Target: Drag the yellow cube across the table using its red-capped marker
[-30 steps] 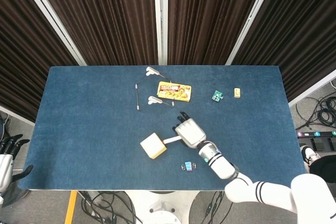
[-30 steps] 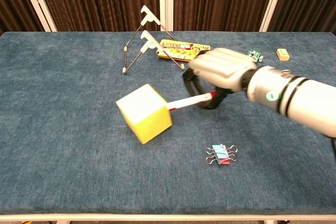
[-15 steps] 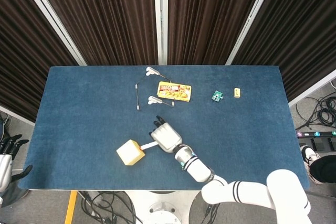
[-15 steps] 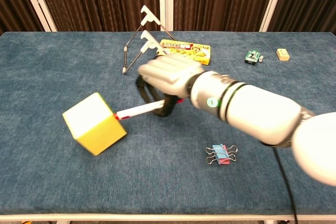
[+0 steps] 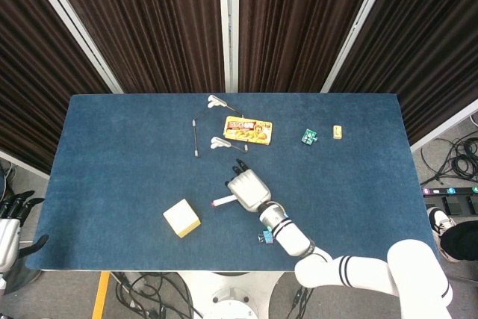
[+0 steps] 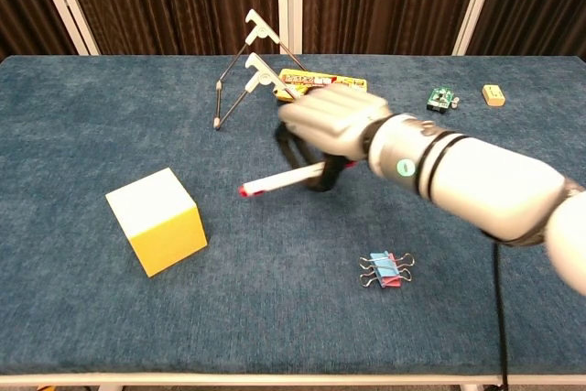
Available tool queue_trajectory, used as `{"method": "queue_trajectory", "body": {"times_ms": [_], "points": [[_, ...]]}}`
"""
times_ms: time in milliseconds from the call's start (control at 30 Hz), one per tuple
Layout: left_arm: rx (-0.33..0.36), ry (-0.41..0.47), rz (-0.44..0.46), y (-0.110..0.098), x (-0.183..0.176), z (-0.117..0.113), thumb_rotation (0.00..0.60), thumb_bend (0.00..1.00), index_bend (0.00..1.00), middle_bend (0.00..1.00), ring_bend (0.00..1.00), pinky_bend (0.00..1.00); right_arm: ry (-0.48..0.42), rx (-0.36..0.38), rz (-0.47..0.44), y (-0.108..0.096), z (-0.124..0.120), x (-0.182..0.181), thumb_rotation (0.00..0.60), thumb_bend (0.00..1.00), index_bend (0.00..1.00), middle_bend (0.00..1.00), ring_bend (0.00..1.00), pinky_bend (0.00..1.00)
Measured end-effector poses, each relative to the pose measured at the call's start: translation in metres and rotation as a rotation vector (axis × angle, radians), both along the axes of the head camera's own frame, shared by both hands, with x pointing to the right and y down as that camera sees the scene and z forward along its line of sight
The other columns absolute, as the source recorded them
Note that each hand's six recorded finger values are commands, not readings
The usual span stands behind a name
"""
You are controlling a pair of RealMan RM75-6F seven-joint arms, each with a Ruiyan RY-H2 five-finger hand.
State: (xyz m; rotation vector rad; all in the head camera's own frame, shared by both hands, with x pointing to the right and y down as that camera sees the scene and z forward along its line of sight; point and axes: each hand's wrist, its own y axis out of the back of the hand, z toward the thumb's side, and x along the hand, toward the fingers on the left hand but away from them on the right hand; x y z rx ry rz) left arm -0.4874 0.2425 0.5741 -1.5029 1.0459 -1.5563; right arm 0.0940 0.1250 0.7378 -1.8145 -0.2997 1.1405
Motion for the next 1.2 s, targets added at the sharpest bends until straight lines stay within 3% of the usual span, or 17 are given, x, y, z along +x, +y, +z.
{"method": "queue_trajectory", "body": {"times_ms": [133,300,500,700,867,1033,1200], "points": [[0.001,0.003,0.005,-0.002,0.004,0.0,0.6,0.23,0.31,0.27,0.18,0.2,0.066,-0.023,0.029,0.0,0.011,0.027,0.6,0.36,0.42,0.45,0.11,0.06],[-0.002,-0.002,0.001,0.0,0.004,-0.001,0.6,0.23,0.31,0.27,0.18,0.2,0.098,-0.037,0.052,0.002,0.014,0.047,0.6,0.32,0.33,0.38,0.09,0.06],[0.006,0.001,0.004,-0.001,0.004,-0.003,0.6,0.23,0.31,0.27,0.18,0.2,0.101,-0.016,0.092,-0.004,0.001,0.073,0.6,0.31,0.25,0.32,0.08,0.06],[0.009,0.005,0.005,-0.002,0.003,-0.002,0.6,0.23,0.31,0.27,0.18,0.2,0.098,0.067,0.179,-0.02,-0.038,0.13,0.6,0.31,0.18,0.26,0.06,0.06],[0.01,0.009,0.009,-0.005,0.004,0.001,0.6,0.23,0.31,0.27,0.18,0.2,0.125,0.155,0.299,-0.019,-0.087,0.211,0.6,0.28,0.14,0.19,0.0,0.05],[0.007,0.008,0.015,-0.009,0.006,0.003,0.6,0.23,0.31,0.27,0.18,0.2,0.141,0.22,0.451,0.01,-0.135,0.292,0.6,0.24,0.13,0.19,0.0,0.05],[0.007,0.008,0.021,-0.012,0.01,0.003,0.6,0.23,0.31,0.27,0.18,0.2,0.114,0.251,0.57,0.047,-0.167,0.336,0.6,0.24,0.13,0.2,0.0,0.05]]}}
